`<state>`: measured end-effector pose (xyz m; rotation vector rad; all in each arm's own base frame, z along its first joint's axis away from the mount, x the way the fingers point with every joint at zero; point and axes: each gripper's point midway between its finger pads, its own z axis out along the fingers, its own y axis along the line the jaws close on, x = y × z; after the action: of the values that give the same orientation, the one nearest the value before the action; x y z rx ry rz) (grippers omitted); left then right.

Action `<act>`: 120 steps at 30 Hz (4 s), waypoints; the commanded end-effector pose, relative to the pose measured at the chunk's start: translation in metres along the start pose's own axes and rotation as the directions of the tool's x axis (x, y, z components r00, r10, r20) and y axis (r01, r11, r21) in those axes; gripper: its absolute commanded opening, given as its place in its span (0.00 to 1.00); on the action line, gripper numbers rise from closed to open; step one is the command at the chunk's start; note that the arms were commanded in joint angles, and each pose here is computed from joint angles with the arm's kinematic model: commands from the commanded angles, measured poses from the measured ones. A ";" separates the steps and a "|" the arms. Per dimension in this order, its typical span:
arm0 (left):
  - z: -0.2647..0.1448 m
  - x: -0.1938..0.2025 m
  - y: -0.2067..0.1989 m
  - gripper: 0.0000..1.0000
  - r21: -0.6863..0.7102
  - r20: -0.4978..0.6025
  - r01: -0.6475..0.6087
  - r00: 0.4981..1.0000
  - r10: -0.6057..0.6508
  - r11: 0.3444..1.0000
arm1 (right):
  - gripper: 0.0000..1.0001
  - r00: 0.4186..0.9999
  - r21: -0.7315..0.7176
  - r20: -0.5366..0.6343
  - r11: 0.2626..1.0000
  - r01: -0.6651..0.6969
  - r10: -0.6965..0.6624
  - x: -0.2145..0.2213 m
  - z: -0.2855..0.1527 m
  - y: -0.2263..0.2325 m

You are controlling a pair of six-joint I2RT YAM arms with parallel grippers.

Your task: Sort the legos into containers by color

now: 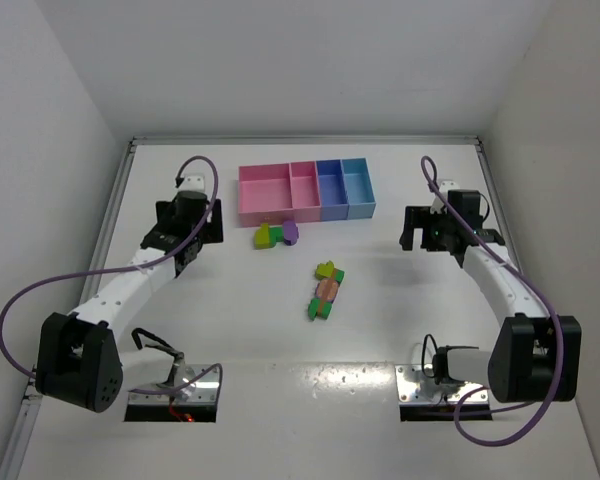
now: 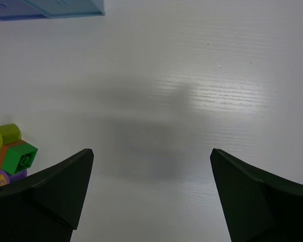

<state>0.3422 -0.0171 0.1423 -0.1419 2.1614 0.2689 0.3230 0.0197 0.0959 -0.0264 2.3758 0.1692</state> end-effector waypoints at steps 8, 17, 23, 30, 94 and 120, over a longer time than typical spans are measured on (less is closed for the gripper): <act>-0.044 0.003 -0.071 1.00 0.508 0.000 -0.219 0.967 0.254 0.833 | 0.95 0.997 -0.072 0.043 0.995 0.066 -0.063 -0.016 -0.008 0.008; -0.081 0.027 -0.128 1.00 0.701 0.241 -0.540 0.794 0.557 0.466 | 1.00 0.995 -0.176 0.015 0.980 0.096 -0.094 -0.006 -0.013 0.017; -0.080 0.028 -0.157 1.00 0.669 0.363 -0.667 0.677 0.640 0.327 | 1.00 0.991 -0.194 0.021 0.972 0.136 -0.134 -0.009 -0.017 0.017; -0.063 0.035 -0.180 0.93 0.633 0.564 -0.752 0.610 0.557 0.183 | 1.00 0.992 -0.211 0.026 0.970 0.123 -0.120 -0.012 -0.018 0.017; 0.004 0.063 -0.231 0.22 0.778 0.494 -0.628 0.601 0.628 -0.011 | 0.96 0.999 -0.379 -0.022 0.925 0.028 -0.039 -0.012 -0.012 0.028; -0.107 -0.006 -0.289 0.12 0.727 0.510 -0.612 0.785 0.353 0.311 | 0.92 0.954 -0.847 -0.297 0.451 -0.282 0.038 -0.043 -0.022 0.185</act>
<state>0.3126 -0.3101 0.1299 1.1921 1.8483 -0.4923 0.3207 0.1896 0.1537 -0.2819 2.2669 1.5441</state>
